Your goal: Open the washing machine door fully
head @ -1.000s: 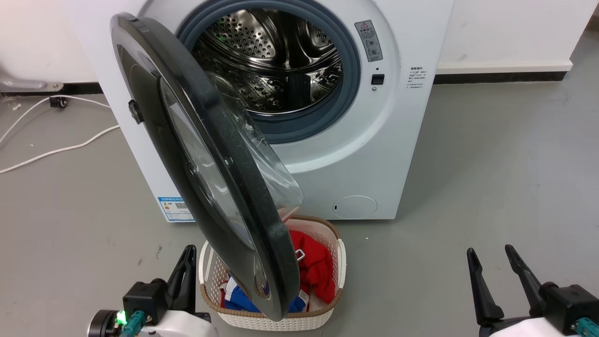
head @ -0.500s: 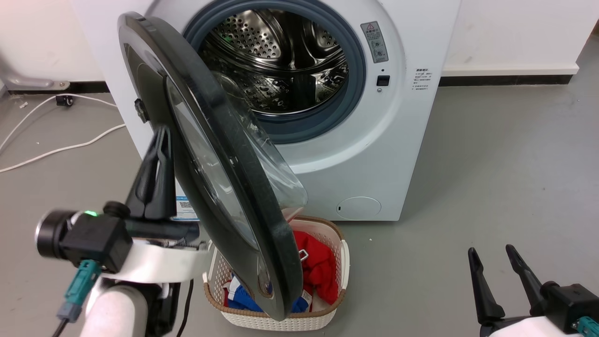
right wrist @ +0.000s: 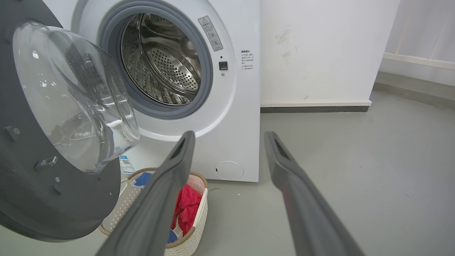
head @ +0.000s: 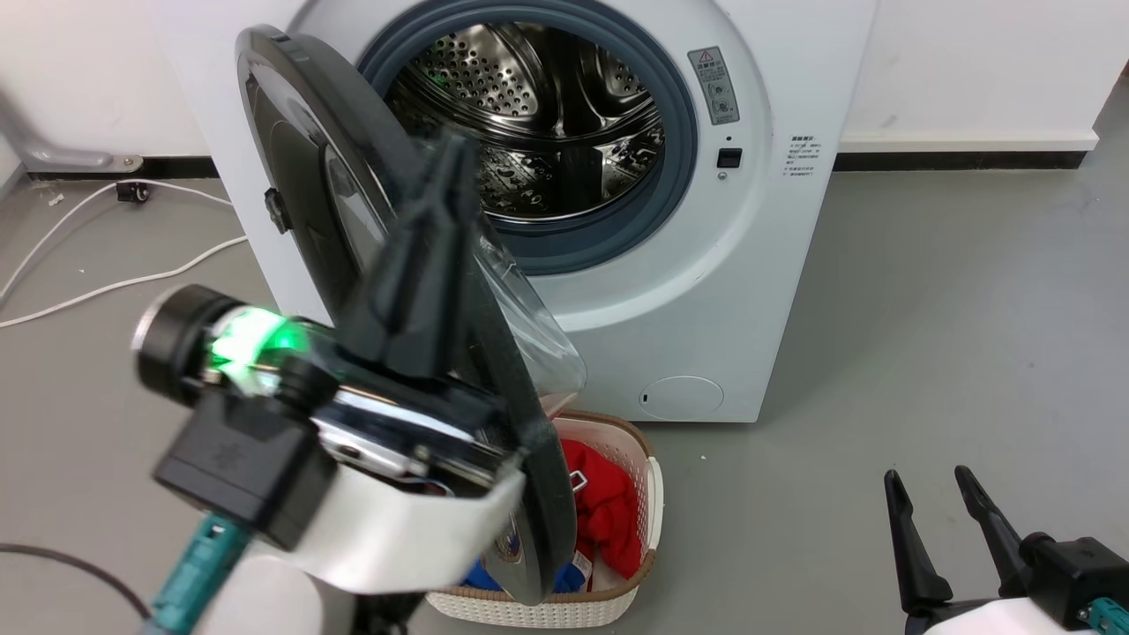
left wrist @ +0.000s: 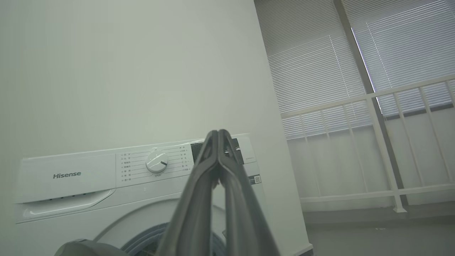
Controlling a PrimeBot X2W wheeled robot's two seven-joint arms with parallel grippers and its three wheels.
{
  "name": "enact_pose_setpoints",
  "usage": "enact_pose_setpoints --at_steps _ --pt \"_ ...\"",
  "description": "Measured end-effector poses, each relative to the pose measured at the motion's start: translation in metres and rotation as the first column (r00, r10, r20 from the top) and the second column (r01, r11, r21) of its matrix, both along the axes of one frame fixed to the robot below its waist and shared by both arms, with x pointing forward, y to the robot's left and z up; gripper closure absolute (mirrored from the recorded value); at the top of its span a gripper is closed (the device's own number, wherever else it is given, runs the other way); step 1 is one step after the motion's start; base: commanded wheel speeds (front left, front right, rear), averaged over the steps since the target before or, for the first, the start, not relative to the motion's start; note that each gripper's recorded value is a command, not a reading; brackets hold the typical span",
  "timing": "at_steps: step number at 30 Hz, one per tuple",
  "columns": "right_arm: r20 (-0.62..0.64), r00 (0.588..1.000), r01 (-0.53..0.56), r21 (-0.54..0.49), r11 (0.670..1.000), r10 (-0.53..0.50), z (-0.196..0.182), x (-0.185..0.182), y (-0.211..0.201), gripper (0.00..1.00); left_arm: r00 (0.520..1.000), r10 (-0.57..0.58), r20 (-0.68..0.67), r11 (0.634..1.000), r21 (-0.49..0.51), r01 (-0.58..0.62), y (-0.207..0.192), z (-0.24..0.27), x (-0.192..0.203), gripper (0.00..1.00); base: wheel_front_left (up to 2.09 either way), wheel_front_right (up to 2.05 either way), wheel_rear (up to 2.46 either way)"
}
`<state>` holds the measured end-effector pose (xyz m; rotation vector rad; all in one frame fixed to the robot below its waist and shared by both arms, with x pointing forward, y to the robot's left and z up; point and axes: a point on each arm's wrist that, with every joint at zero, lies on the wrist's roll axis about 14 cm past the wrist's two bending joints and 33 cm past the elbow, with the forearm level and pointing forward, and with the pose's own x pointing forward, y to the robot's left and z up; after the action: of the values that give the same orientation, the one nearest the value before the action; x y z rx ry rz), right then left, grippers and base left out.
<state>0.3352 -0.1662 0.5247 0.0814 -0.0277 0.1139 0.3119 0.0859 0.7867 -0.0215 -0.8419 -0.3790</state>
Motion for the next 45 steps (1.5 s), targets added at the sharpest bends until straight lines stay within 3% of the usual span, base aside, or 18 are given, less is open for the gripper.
enact_pose_setpoints --at_steps 8,16,23,29,32,45 --pt "-0.005 1.000 -0.004 0.003 1.000 0.004 -0.001 0.000 0.001 0.00 0.963 -0.225 -0.147 0.972 0.036 0.232 -0.058 -0.029 -0.019 1.00 0.00 0.00 0.00" --pt "-0.018 1.000 -0.022 0.004 1.000 0.022 -0.004 0.001 0.007 0.00 0.825 -0.343 -0.450 0.924 -0.003 0.383 -0.098 -0.106 -0.026 1.00 0.00 0.00 0.00" --pt "-0.048 0.998 -0.026 0.005 1.000 0.026 -0.012 0.003 0.008 0.00 0.672 -0.299 -0.677 0.918 -0.012 0.396 -0.106 -0.187 -0.025 1.00 0.00 0.00 0.00" --pt "-0.066 0.997 -0.027 0.007 1.000 0.027 -0.018 0.005 0.008 0.00 0.589 -0.207 -0.781 0.935 0.020 0.354 -0.093 -0.238 -0.014 1.00 0.00 0.00 0.00" --pt "-0.073 0.997 -0.027 0.010 1.000 0.028 -0.020 0.006 0.009 0.00 0.574 -0.173 -0.800 0.947 0.025 0.320 -0.086 -0.252 -0.007 1.00 0.00 0.00 0.00" --pt "-0.088 0.996 -0.019 0.017 1.000 0.021 -0.024 0.008 0.007 0.00 0.602 -0.096 -0.793 0.977 0.041 0.210 -0.060 -0.257 0.025 1.00 0.00 0.00 0.00"
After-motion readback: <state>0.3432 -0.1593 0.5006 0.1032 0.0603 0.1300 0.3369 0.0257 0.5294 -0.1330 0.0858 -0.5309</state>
